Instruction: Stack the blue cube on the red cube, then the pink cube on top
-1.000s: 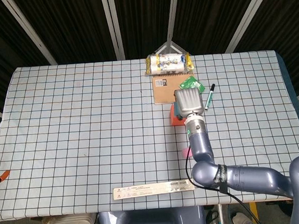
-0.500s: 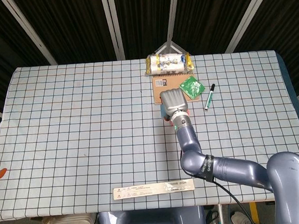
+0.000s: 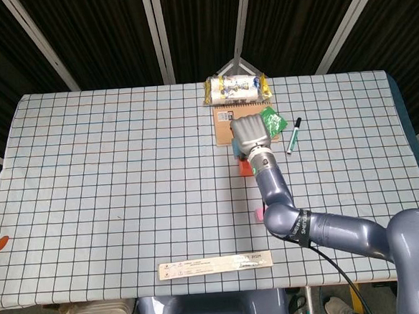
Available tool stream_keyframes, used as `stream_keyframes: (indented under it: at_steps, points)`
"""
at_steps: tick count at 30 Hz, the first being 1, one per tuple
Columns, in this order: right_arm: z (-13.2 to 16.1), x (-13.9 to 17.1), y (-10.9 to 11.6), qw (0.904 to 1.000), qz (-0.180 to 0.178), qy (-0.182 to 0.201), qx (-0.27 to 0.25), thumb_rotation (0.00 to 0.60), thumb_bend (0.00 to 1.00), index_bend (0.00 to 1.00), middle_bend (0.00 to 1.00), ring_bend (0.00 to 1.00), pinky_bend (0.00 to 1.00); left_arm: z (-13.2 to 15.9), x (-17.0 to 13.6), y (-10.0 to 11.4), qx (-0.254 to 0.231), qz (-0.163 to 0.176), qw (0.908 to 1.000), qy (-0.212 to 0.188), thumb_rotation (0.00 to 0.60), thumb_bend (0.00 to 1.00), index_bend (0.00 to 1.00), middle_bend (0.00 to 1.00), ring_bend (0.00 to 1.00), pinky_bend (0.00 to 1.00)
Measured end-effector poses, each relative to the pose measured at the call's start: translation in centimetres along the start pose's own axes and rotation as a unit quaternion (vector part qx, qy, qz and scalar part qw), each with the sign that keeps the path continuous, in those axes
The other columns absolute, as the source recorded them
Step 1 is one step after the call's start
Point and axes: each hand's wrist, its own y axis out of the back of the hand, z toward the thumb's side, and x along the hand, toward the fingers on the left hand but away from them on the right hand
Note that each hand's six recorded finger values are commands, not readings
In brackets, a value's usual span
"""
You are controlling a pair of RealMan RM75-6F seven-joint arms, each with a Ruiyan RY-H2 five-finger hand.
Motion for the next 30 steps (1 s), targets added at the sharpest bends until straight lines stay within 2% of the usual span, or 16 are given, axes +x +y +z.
stream_keyframes:
  at_steps: [13,30]
  points:
    - [-1.5,0.5,-0.9,0.9998,0.018,-0.001,0.006,0.6,0.38,0.61,1.0,1.0,1.0,0.4,-0.3,0.0,0.005,0.006,1.0,0.0,0.6,0.16,0.03,0.0,0.0,0.0]
    - [-2.2,-0.6,-2.1,0.9996,0.029,0.002,0.001,0.6,0.38,0.61,1.0,1.0,1.0,0.3,-0.3,0.0,0.01,0.009,0.9999,0.006,0.6,0.16,0.03,0.0,0.0,0.0]
